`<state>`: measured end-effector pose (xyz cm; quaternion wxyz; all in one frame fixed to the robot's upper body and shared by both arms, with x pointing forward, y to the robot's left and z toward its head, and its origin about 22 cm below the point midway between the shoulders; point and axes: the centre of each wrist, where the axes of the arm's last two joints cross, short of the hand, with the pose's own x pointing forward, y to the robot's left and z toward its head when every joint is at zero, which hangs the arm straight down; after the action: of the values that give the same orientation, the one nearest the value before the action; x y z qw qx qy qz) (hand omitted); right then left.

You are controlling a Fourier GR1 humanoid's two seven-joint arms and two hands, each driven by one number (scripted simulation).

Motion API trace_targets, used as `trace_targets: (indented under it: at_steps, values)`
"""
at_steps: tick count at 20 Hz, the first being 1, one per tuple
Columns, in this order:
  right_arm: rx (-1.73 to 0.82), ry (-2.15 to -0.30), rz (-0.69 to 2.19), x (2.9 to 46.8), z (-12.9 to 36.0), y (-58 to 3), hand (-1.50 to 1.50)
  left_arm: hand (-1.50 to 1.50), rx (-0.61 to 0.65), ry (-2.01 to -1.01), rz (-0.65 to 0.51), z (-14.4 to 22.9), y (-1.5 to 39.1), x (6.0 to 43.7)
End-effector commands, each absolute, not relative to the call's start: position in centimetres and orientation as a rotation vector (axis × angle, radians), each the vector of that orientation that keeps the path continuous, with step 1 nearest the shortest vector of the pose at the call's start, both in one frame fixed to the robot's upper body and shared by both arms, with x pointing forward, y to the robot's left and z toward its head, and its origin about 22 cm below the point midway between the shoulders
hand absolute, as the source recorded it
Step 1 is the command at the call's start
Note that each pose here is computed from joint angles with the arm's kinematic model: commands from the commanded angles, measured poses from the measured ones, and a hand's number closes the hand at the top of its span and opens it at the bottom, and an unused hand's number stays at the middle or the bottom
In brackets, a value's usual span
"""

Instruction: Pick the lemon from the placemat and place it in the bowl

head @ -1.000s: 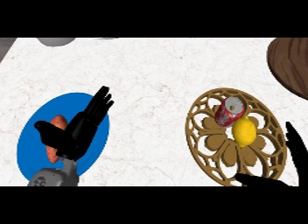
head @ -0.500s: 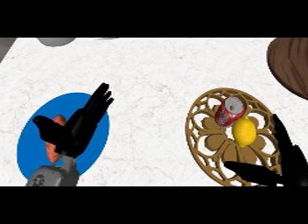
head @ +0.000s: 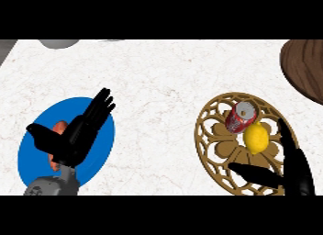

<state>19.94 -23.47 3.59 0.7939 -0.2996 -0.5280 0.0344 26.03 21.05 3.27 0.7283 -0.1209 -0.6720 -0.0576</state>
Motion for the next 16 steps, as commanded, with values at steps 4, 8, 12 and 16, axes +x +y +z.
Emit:
trace_targets:
  at_steps: [4, 8, 12, 16]
  values:
    - [-0.656, -1.156, 0.064, 21.6, 2.2, -25.0, -1.50, 0.00, -0.276, -1.490, -0.122, 2.4, 20.4, 27.3]
    - [-0.639, -1.147, 0.031, 22.5, 1.2, -23.7, -1.50, 0.00, -0.270, -1.480, -0.119, 3.6, 20.0, 25.4]
    - [-0.672, -1.253, 0.060, 22.9, 0.9, -23.3, 1.50, 0.00, -0.263, -1.487, -0.127, 3.1, 21.0, 27.7]
    - [-0.710, -1.255, 0.081, 24.3, -1.2, -23.4, 1.50, 0.00, -0.290, -1.484, -0.125, 3.3, 22.0, 26.5]
